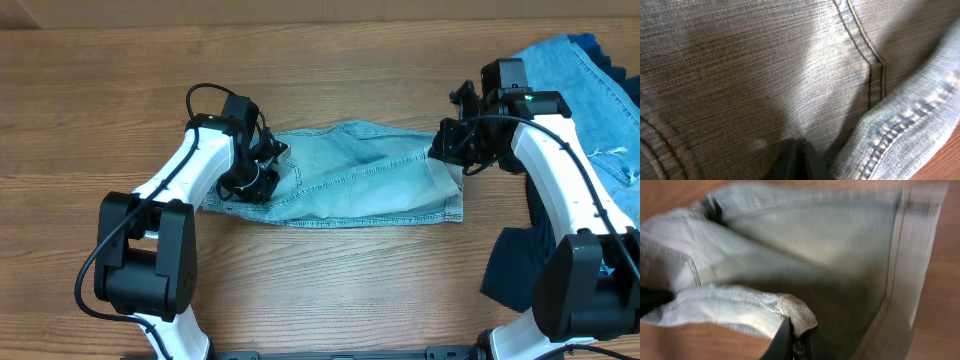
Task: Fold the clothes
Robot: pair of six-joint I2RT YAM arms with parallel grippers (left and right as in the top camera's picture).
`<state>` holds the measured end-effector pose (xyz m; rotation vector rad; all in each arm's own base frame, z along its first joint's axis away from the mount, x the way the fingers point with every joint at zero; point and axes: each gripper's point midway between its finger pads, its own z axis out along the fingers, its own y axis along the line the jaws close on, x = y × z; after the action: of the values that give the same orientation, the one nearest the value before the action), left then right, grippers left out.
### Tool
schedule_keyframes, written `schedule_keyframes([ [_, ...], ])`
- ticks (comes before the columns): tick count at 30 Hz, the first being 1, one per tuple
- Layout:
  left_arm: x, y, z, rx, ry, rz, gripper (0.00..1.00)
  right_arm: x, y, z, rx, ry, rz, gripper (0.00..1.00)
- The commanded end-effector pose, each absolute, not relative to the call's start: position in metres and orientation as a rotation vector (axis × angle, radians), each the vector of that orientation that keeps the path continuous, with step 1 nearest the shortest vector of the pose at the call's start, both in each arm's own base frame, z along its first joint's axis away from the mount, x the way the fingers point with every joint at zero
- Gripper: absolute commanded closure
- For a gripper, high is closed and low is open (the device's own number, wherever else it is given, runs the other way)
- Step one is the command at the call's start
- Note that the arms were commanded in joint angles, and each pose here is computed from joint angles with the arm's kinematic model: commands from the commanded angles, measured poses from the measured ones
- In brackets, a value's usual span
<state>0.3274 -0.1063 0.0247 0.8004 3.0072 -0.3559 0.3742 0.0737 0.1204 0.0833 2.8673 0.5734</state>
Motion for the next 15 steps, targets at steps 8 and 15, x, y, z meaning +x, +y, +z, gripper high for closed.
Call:
schedule_keyframes([
  [8, 0.325, -0.104, 0.022, 0.785, 3.03, -0.344, 0.96, 0.322, 0.081, 0.136, 0.113, 3.028, 0.651, 0.96],
  [15, 0.329, -0.104, 0.022, 0.783, 3.015, -0.341, 0.95, 0.269, 0.078, 0.124, 0.383, 3.262, 0.61, 0.96],
])
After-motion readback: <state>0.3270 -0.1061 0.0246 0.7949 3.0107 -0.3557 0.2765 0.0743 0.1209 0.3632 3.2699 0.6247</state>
